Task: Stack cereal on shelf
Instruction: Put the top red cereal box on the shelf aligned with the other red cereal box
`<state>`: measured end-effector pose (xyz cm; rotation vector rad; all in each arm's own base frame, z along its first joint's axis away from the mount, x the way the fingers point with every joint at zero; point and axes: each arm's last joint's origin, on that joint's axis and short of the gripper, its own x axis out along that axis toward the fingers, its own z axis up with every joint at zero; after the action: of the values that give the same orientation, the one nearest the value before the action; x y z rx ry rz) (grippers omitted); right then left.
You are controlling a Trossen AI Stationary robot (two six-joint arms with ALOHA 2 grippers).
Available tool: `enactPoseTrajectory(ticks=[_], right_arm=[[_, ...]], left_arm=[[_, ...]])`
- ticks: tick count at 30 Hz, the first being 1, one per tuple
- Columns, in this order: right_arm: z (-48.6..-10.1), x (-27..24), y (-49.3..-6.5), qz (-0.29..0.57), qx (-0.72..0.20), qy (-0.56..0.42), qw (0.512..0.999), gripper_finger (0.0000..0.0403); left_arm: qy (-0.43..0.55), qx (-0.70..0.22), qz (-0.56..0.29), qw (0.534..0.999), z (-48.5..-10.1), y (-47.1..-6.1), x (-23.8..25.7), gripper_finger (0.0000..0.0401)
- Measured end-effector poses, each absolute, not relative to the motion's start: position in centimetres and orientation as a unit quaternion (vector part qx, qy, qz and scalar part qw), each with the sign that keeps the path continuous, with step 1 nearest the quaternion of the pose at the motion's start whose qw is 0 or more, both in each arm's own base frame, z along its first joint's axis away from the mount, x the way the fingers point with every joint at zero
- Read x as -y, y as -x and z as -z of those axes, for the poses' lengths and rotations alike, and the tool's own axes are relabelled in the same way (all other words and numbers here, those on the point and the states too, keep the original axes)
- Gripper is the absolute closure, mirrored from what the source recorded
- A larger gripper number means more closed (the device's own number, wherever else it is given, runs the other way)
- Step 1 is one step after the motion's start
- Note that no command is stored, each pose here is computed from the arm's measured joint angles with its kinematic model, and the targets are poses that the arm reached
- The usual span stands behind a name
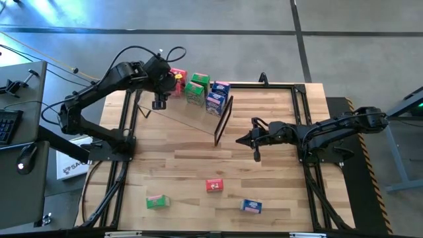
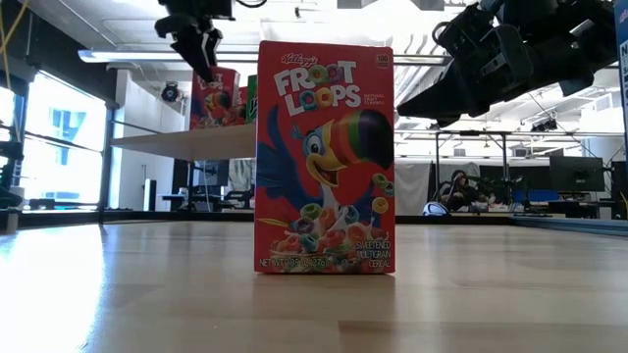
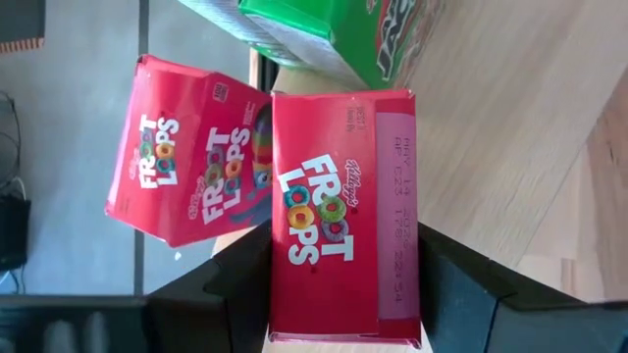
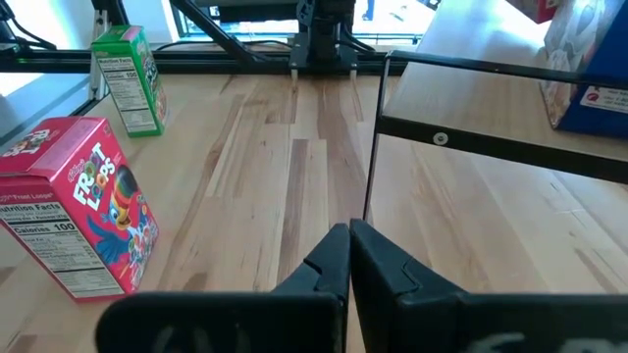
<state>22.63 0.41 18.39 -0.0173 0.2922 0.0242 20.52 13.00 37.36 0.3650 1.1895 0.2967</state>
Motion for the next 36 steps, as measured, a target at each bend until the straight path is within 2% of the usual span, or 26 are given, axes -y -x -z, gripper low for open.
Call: enactPoseTrajectory(ticks=[8,20,24,36], right_arm=[[-18.4,-0.4,-22.6,-0.012,-0.145,0.009,0.989,0.0403],[-18.4,-0.4,-22.6,-0.012,-0.146,0.009,0.989,0.0403],[-18.4,-0.4,-22.6,-0.012,-0.145,0.009,0.989,0.0403],[-18.4,-0.4,-22.6,-0.011,-0.145,0.001,0.989,0.0403]], left_arm=[[-0.184,-0.566,-0.122,0.794,-37.3,-20.4,-12.9,0.0201],[-0.184,-0.58,-0.144,0.781,-37.2,-20.2,-12.8,0.0201],[-0.172,-0.573,-0.141,0.789,-37.1,-20.7,-12.3,0.02],[-0.167,-0.567,-0.146,0.793,-37.2,-21.0,-11.9,0.0159]])
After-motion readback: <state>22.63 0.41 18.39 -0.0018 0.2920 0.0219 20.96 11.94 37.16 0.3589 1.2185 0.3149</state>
